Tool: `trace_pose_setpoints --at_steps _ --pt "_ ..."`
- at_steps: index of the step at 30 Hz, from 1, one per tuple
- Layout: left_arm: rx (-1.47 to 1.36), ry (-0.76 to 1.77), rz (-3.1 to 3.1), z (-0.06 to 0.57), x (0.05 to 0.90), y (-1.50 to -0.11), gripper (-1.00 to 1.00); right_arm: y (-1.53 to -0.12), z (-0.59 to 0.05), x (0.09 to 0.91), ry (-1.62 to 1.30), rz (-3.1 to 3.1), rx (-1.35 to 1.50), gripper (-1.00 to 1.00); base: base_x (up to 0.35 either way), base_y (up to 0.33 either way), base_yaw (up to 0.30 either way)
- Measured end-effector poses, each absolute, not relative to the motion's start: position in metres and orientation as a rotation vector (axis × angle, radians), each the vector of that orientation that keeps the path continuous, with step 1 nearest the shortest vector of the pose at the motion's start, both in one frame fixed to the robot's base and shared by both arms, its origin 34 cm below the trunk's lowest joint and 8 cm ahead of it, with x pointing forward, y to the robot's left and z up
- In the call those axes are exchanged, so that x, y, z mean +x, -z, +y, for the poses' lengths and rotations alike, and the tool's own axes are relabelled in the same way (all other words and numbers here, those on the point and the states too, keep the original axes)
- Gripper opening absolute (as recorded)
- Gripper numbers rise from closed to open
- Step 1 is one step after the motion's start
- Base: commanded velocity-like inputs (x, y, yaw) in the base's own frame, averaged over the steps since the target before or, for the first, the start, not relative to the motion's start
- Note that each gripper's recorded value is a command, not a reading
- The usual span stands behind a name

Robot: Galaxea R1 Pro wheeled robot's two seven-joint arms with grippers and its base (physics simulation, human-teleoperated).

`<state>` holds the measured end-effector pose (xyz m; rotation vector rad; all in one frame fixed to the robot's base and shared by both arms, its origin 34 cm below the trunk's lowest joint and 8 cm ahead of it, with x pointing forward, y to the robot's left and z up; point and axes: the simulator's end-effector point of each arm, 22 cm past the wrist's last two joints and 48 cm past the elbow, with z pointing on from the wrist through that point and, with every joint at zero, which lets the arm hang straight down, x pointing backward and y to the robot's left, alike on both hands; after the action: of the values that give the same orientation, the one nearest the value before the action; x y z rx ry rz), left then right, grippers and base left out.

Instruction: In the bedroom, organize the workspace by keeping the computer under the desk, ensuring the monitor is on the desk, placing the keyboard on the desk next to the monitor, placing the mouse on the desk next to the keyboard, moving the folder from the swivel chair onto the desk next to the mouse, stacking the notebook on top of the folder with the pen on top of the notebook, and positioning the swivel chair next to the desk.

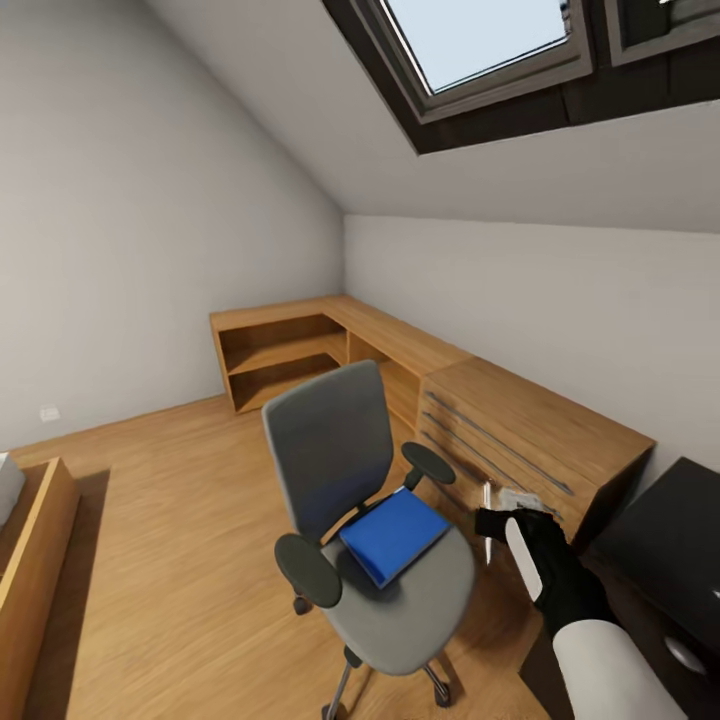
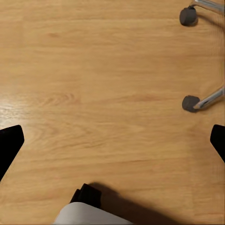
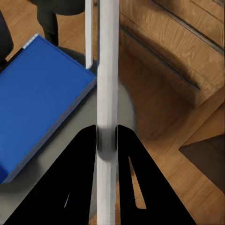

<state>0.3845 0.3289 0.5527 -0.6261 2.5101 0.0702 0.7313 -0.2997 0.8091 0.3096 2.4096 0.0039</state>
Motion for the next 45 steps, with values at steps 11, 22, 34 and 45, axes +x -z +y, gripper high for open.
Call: trace_pose_setpoints --at_steps 11,22,34,45 --pt "-0.602 -0.088 2.537 0.322 0.359 -0.558 1.00 -0.867 -0.300 0.725 -0.056 2.343 0.322 -1.00 0.000 0.000 -0.181" --pt "-0.566 -0.138 2.405 0.333 0.370 -0.587 1.00 -0.903 -0.303 0.712 -0.051 2.300 0.312 -1.00 0.000 0.000 -0.083" --pt "-0.568 -0.124 2.395 0.321 0.369 -0.602 1.00 -0.924 -0.302 0.707 -0.071 2.288 0.317 -1.00 0.000 0.000 -0.003" --pt "-0.565 -0.117 2.396 0.317 0.366 -0.615 1.00 -0.947 -0.319 0.704 -0.065 2.260 0.373 -1.00 0.000 0.000 -0.066"
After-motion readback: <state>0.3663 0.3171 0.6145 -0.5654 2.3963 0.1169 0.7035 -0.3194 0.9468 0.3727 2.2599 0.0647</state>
